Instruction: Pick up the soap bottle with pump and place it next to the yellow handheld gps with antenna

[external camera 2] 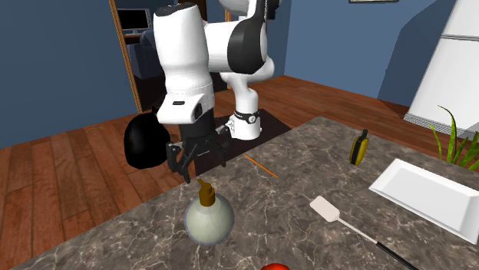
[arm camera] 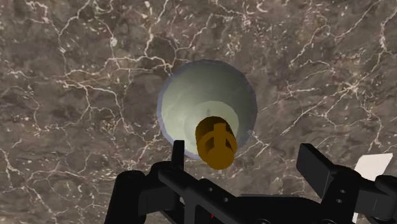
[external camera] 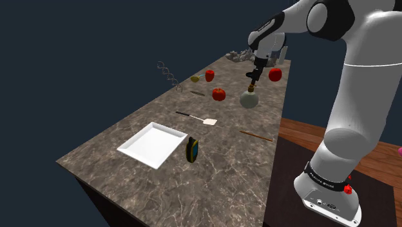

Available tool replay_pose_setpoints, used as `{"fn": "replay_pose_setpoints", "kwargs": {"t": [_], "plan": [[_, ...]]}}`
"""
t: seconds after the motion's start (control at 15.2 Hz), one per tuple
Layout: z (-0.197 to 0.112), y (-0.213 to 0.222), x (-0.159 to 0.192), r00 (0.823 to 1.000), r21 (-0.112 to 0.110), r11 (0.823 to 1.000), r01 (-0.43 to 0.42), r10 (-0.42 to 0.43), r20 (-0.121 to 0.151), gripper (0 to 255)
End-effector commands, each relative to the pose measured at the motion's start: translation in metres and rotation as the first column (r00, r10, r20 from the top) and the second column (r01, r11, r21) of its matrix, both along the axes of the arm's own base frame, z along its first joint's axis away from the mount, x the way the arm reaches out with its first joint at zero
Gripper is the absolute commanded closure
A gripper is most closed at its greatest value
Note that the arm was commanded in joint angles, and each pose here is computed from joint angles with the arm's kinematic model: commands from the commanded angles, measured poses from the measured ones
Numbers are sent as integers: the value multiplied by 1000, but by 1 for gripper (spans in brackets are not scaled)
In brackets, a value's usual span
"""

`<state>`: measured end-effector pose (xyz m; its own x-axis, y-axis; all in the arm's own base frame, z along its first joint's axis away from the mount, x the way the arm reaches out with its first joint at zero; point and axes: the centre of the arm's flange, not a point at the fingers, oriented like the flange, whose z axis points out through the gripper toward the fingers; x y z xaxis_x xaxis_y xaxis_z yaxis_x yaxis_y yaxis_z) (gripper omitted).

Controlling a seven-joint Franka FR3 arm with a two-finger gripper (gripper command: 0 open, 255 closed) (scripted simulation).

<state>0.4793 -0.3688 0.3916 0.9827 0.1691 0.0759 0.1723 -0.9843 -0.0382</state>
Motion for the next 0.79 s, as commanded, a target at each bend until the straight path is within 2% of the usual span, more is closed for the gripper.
{"fn": "replay_pose_setpoints", "kwargs": {"t": [0.0, 0.46, 0.73], "plan": [[-13, -12, 10, 1000, 6, 1000, -4, 4, 0, 0], [-53, -9, 13, 1000, 6, 1000, -4, 4, 0, 0], [-53, -9, 13, 1000, 6, 1000, -4, 4, 0, 0]]}}
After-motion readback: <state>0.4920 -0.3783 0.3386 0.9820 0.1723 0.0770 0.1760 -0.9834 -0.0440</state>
